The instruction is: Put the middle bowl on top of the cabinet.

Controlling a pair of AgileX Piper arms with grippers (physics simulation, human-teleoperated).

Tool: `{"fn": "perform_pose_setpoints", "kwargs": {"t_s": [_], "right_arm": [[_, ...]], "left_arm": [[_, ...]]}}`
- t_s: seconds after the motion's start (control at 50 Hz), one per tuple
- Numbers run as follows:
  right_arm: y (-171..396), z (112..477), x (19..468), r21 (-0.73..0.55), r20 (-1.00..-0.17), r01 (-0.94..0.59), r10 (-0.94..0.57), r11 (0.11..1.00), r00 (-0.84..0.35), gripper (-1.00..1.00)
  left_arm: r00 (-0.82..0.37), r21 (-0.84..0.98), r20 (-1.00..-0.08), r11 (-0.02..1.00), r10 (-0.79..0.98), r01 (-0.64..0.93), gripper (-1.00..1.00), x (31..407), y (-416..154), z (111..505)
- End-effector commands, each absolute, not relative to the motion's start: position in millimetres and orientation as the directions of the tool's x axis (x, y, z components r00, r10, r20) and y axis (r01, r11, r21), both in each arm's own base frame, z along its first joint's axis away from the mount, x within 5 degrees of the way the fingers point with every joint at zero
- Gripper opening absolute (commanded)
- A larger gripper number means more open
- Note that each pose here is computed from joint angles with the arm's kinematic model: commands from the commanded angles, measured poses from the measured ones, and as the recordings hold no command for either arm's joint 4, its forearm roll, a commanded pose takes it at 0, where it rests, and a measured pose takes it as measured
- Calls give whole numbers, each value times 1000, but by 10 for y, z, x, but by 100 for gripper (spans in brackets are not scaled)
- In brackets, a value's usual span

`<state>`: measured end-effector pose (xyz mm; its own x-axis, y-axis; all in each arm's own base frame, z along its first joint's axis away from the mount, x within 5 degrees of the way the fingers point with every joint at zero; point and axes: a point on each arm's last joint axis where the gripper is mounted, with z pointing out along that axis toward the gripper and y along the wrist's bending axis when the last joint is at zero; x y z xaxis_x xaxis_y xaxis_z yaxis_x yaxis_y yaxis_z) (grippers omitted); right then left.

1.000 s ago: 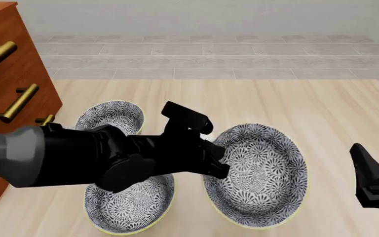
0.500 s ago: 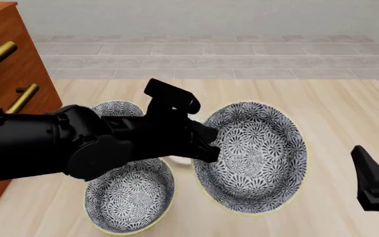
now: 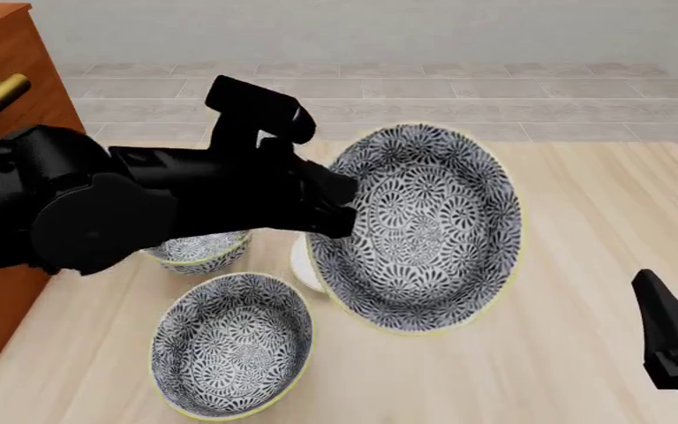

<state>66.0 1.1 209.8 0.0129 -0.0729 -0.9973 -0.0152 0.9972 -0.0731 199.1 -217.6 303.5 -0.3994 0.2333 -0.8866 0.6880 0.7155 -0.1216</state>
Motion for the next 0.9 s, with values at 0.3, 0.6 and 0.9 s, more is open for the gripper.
{"fn": "perform_pose_setpoints", "kwargs": {"t_s": [0.3, 0.6, 0.9], "right_arm": [[12, 2096, 657, -73, -997, -17, -73, 997, 12, 100], [11, 2100, 668, -73, -997, -16, -73, 997, 12, 100], [11, 2101, 672, -72, -997, -16, -72, 997, 12, 100]], "left_arm": [[-366, -114, -913, 748, 181, 653, -100, 1992, -1919, 3429], [-334, -91, -930, 780, 156, 619, -100, 2007, -1710, 3678], [-289, -69, -948, 798, 135, 599, -100, 1949, -1533, 3958]]}}
